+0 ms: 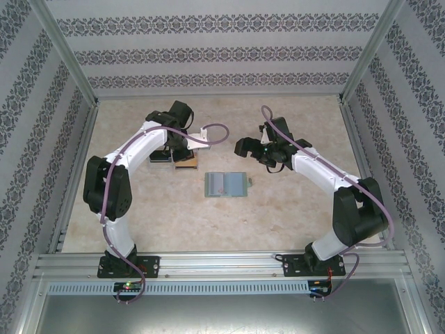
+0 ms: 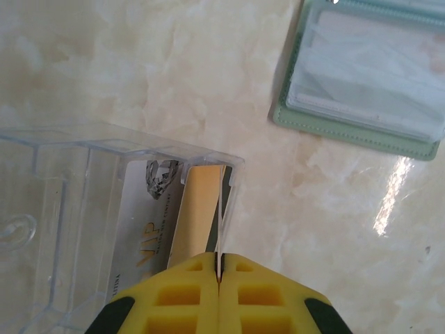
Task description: Take the credit cards out of the card holder
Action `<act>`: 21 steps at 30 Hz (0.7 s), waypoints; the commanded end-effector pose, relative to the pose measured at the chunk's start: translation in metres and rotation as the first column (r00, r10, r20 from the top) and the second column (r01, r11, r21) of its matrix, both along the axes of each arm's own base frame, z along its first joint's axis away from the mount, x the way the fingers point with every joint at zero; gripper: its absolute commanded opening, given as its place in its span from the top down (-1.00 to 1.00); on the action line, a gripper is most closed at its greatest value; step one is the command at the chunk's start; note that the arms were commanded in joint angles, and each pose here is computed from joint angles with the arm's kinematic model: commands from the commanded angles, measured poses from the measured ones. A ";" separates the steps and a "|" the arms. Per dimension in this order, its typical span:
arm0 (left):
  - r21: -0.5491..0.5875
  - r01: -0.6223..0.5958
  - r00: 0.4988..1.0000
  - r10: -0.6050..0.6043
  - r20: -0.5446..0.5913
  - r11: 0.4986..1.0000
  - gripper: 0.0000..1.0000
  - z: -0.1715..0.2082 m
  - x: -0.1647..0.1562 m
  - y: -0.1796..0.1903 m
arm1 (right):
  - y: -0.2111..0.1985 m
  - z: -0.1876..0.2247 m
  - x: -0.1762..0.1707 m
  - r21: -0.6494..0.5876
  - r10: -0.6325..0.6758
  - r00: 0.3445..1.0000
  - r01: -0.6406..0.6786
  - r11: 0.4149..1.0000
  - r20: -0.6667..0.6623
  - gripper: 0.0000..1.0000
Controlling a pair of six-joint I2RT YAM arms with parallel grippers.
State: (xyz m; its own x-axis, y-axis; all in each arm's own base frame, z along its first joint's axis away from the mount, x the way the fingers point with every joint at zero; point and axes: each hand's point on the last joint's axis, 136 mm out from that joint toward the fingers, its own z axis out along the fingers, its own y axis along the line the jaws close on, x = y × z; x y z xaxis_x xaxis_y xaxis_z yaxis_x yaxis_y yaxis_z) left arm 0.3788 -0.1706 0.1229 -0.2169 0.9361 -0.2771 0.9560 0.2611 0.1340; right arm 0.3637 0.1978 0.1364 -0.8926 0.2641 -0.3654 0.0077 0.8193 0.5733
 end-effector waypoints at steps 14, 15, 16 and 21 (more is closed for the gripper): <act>0.128 0.128 0.991 -0.121 -0.063 0.983 0.91 -0.032 0.011 0.007 | -0.003 0.016 -0.004 0.033 -0.030 0.999 0.029 0.999 0.033 -0.96; 0.125 0.121 0.992 -0.113 -0.062 0.985 0.83 -0.032 0.012 0.007 | -0.004 0.015 -0.005 0.031 -0.031 0.999 0.030 0.999 0.030 -0.96; 0.124 0.118 0.992 -0.111 -0.061 0.985 0.78 -0.033 0.013 0.007 | -0.004 0.015 -0.005 0.032 -0.031 0.999 0.031 0.999 0.031 -0.96; 0.138 0.116 0.992 -0.109 -0.056 0.984 0.66 -0.039 0.017 0.008 | -0.004 0.016 -0.005 0.032 -0.034 0.999 0.033 0.999 0.030 -0.96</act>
